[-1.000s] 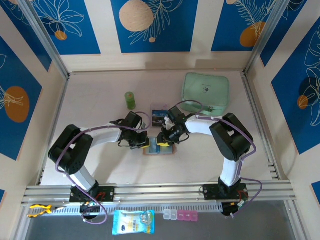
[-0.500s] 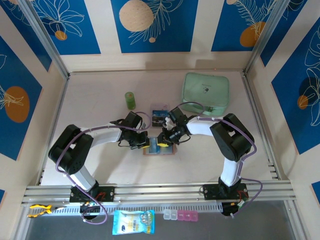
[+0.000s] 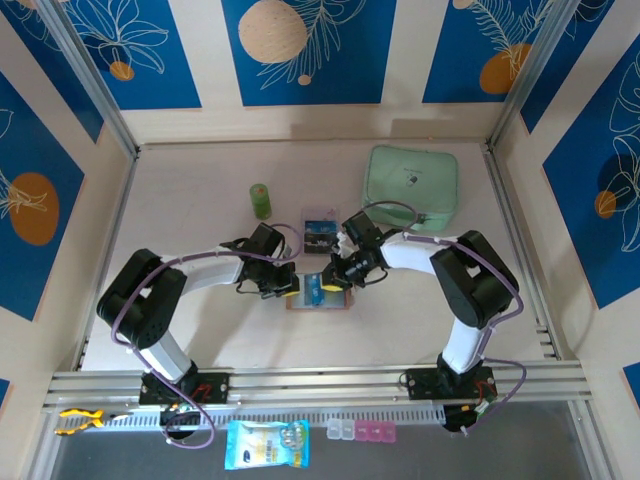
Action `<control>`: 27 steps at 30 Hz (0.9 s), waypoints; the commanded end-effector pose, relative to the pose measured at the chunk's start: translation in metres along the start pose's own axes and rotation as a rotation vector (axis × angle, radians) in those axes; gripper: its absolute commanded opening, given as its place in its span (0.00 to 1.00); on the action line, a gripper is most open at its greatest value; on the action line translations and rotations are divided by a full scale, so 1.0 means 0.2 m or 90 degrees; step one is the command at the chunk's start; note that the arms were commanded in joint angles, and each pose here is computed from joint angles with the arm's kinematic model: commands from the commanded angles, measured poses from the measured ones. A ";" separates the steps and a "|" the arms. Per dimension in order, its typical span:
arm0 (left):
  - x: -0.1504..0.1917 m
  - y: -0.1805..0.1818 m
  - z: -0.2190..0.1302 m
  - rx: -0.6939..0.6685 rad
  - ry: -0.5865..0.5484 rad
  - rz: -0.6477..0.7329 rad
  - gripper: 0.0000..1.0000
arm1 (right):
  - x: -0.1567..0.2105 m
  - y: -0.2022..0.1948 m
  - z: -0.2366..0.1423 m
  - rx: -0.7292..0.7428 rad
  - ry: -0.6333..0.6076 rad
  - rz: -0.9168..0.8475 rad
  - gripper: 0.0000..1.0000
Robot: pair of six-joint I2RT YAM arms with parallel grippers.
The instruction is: Take the credit cards out of the card holder
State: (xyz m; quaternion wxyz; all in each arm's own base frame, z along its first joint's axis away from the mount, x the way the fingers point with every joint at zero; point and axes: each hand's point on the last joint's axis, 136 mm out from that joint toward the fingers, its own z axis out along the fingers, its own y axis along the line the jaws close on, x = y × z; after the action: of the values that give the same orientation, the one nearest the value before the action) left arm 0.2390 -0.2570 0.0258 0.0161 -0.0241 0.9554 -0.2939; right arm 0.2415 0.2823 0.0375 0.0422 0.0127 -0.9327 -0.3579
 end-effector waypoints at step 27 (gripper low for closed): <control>0.05 0.03 0.04 -0.019 0.026 -0.003 0.02 | 0.06 0.02 -0.08 0.103 0.012 -0.028 0.11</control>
State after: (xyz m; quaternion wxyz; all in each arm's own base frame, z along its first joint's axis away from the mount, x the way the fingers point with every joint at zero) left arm 0.2388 -0.2576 0.0260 0.0162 -0.0233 0.9552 -0.2947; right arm 0.2326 0.2659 0.0470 0.0377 0.0364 -0.9591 -0.2783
